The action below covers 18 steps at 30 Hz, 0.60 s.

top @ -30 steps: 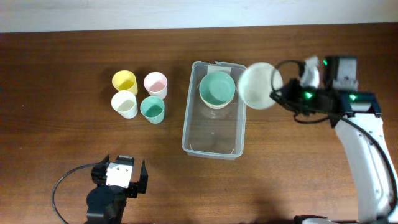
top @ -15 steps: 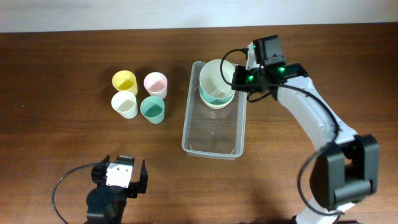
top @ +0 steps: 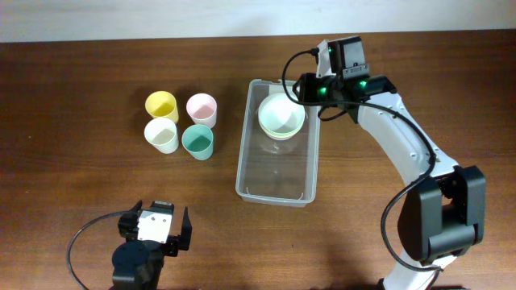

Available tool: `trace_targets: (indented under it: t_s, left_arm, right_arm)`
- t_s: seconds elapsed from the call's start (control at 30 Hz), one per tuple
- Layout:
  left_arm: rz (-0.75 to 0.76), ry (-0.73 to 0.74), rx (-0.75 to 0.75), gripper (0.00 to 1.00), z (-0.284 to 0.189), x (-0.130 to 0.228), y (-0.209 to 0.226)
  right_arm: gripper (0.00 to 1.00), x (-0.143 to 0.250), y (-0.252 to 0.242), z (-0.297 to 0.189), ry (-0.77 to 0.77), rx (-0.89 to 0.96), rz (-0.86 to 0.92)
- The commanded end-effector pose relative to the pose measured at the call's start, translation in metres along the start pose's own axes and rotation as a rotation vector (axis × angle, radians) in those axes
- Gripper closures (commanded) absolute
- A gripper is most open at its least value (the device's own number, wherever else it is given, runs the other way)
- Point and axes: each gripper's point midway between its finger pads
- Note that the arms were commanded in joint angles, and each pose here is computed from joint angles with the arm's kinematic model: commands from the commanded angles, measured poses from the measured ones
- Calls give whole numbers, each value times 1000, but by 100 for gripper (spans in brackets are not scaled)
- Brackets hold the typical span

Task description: Pack container

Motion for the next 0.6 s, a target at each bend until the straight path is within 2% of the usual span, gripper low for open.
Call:
trace_targets:
  t_s: [0.0, 0.1, 0.17, 0.27, 0.43, 0.57]
  left_arm:
    - [-11, -4, -1, 0, 1, 0, 0]
    - [-11, -4, 0, 0, 1, 0, 0]
    - [-11, -4, -1, 0, 1, 0, 0]
    - [-11, -4, -1, 0, 1, 0, 0]
    - [-11, -4, -1, 0, 1, 0, 0]
    - [-11, -4, -1, 0, 1, 0, 0]
  right_arm:
    - [64, 3, 22, -2, 29, -95, -3]
    - [50, 9, 24, -9, 51, -71, -8]
    - [46, 4, 6, -26, 49, -1, 19]
    - [38, -8, -19, -63, 36, 70, 69]
    - [26, -24, -87, -158, -20, 241, 217]
    - [4, -19, -131, -206, -56, 326, 329]
Point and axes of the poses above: each gripper's point midway between its finger pads, its own z axis out along the fingers, its own y axis along the line the jaws close on, x = y × z, and after that the axes turned 7 degrees about -z, right-handed
